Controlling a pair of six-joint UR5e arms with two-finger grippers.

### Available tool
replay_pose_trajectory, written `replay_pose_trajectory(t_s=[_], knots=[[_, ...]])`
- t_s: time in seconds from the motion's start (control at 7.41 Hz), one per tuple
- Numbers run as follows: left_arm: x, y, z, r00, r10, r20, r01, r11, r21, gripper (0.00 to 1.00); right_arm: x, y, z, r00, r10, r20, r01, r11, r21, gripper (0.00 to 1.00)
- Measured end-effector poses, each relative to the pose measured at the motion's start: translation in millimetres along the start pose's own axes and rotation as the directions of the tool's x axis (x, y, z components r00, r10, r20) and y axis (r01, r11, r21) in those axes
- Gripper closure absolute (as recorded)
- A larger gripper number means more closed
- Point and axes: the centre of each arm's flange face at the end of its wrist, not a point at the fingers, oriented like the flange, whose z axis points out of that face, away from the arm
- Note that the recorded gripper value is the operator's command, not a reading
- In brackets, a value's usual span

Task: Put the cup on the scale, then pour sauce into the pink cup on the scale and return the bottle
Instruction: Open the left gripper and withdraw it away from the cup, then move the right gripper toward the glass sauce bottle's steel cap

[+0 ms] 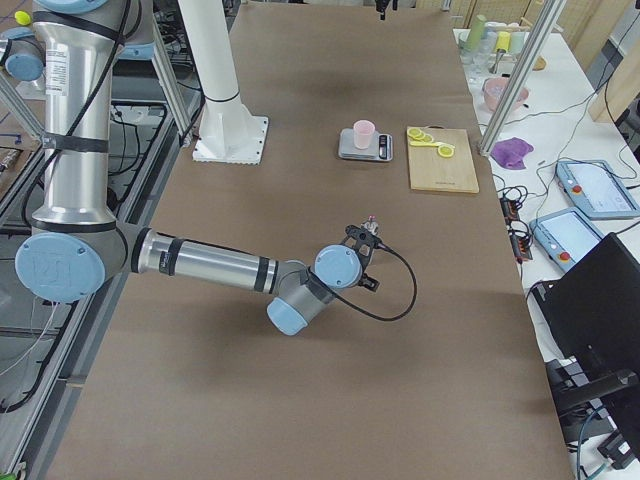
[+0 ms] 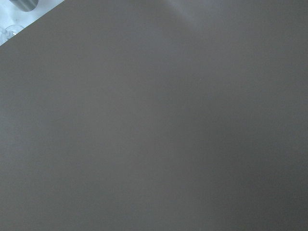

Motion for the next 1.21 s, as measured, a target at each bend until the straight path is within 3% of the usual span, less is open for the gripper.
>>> replay_pose_trajectory(t_s=[0.27,0.54,1.21], knots=[[-86.9,68.0,0.3,0.998,0.039,-0.056,-0.04,0.999,-0.009,0.02,8.5,-3.5,5.9,0.997,-0.048,0.057,0.046,0.998,0.033,0.04],[-137.3,116.2,-4.7,0.996,0.059,-0.066,-0.059,0.998,-0.002,0.02,21.1,7.4,14.0,0.994,-0.077,0.073,0.075,0.997,0.034,0.04],[-149.5,158.4,5.3,0.997,0.009,-0.079,-0.011,1.0,-0.021,0.02,48.2,-12.5,32.2,0.99,-0.125,0.072,0.123,0.992,0.028,0.05]])
